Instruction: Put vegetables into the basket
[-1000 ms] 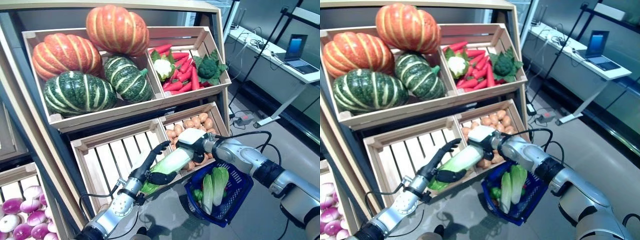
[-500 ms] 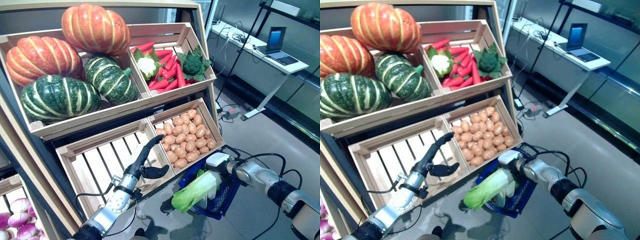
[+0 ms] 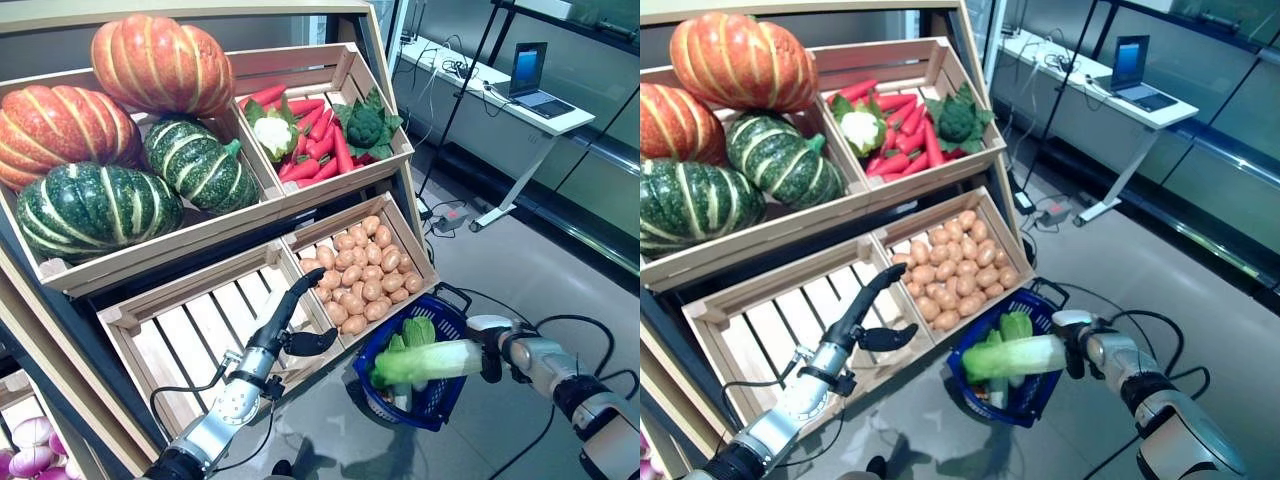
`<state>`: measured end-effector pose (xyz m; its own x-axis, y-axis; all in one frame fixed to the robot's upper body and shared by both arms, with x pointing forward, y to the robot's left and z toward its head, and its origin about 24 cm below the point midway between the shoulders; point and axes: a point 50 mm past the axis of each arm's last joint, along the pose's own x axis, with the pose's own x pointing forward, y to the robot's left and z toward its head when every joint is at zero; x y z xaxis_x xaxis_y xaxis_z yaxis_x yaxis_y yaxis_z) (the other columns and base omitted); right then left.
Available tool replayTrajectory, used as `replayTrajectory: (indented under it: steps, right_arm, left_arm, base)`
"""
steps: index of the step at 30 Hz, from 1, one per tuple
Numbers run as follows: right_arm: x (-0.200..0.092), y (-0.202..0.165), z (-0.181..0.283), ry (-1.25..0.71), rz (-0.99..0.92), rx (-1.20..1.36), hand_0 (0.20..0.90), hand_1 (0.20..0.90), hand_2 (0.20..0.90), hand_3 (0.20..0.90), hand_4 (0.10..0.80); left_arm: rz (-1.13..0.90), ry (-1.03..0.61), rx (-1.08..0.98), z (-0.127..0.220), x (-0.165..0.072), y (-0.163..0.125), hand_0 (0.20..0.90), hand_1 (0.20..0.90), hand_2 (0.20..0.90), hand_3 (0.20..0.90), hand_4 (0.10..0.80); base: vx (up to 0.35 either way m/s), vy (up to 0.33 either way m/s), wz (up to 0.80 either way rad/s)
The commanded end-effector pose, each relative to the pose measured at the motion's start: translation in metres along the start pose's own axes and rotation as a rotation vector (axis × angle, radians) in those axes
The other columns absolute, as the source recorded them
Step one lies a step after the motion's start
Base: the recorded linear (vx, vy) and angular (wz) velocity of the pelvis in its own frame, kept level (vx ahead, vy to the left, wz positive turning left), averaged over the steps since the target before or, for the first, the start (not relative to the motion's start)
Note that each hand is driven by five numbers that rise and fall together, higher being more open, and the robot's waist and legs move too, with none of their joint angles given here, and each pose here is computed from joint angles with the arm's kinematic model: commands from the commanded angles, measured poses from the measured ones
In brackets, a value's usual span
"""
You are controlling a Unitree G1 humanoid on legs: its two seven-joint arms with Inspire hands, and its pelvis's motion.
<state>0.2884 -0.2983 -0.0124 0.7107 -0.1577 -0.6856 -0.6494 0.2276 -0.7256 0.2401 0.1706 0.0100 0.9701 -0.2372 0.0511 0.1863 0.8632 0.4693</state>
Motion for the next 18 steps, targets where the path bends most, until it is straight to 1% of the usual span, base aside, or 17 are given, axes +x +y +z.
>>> replayTrajectory:
  steps: [1, 4, 5, 8, 10, 13, 14, 15, 16, 18]
  right_arm:
    - [-0.009, -0.024, -0.05, 0.206, -0.13, 0.497, 0.3, 0.3, 0.3, 0.3, 0.4]
    - [-0.008, -0.009, -0.057, 0.227, -0.105, 0.742, 0.3, 0.3, 0.3, 0.3, 0.4]
    - [-0.007, -0.003, -0.058, 0.226, -0.111, 0.892, 0.3, 0.3, 0.3, 0.3, 0.4]
    - [-0.005, -0.001, -0.053, 0.189, -0.13, 1.21, 0.3, 0.3, 0.3, 0.3, 0.4]
    - [-0.001, -0.007, -0.041, 0.12, -0.134, 1.385, 0.3, 0.3, 0.3, 0.3, 0.4]
    - [0.001, -0.017, -0.031, 0.042, -0.144, 1.538, 0.3, 0.3, 0.3, 0.3, 0.4]
    - [0.002, -0.026, -0.026, -0.01, -0.15, 1.62, 0.3, 0.3, 0.3, 0.3, 0.4]
    - [0.002, -0.03, -0.023, -0.031, -0.153, 1.647, 0.3, 0.3, 0.3, 0.3, 0.4]
    - [0.001, -0.044, -0.019, -0.087, -0.178, 1.708, 0.3, 0.3, 0.3, 0.3, 0.4]
    - [-0.001, -0.059, -0.015, -0.161, -0.203, 1.787, 0.3, 0.3, 0.3, 0.3, 0.4]
  left_arm:
    - [0.109, -0.201, -0.064, 0.042, 0.024, 0.022, 0.9, 0.9, 0.9, 0.9, 0.8]
    - [0.133, -0.2, -0.067, 0.043, 0.025, 0.025, 0.9, 0.9, 0.9, 0.9, 0.8]
    - [0.147, -0.211, -0.066, 0.047, 0.028, 0.028, 0.9, 0.9, 0.9, 0.9, 0.8]
    - [0.175, -0.243, -0.062, 0.053, 0.039, 0.033, 0.9, 0.9, 0.9, 0.9, 0.8]
    - [0.21, -0.273, -0.066, 0.059, 0.048, 0.037, 0.9, 0.9, 0.9, 0.9, 0.8]
    - [0.249, -0.319, -0.08, 0.069, 0.056, 0.039, 0.9, 0.9, 0.9, 0.9, 0.8]
    - [0.273, -0.352, -0.097, 0.076, 0.058, 0.039, 0.9, 0.9, 0.9, 0.9, 0.8]
    - [0.282, -0.363, -0.108, 0.078, 0.059, 0.038, 0.9, 0.9, 0.9, 0.9, 0.8]
    - [0.314, -0.406, -0.145, 0.088, 0.062, 0.039, 0.9, 0.9, 0.9, 0.9, 0.8]
    - [0.349, -0.461, -0.182, 0.1, 0.065, 0.039, 0.9, 0.9, 0.9, 0.9, 0.8]
  base:
    - [0.089, 0.008, -0.03]
    - [-0.004, -0.009, -0.05]
    - [-0.121, -0.042, -0.11]
    - [-0.21, -0.069, -0.1]
    - [-0.231, -0.03, 0.01]
    - [-0.201, 0.028, 0.01]
    - [-0.185, 0.066, -0.03]
    - [-0.276, 0.12, -0.04]
    - [-0.239, 0.113, -0.08]
    - [-0.238, 0.114, -0.07]
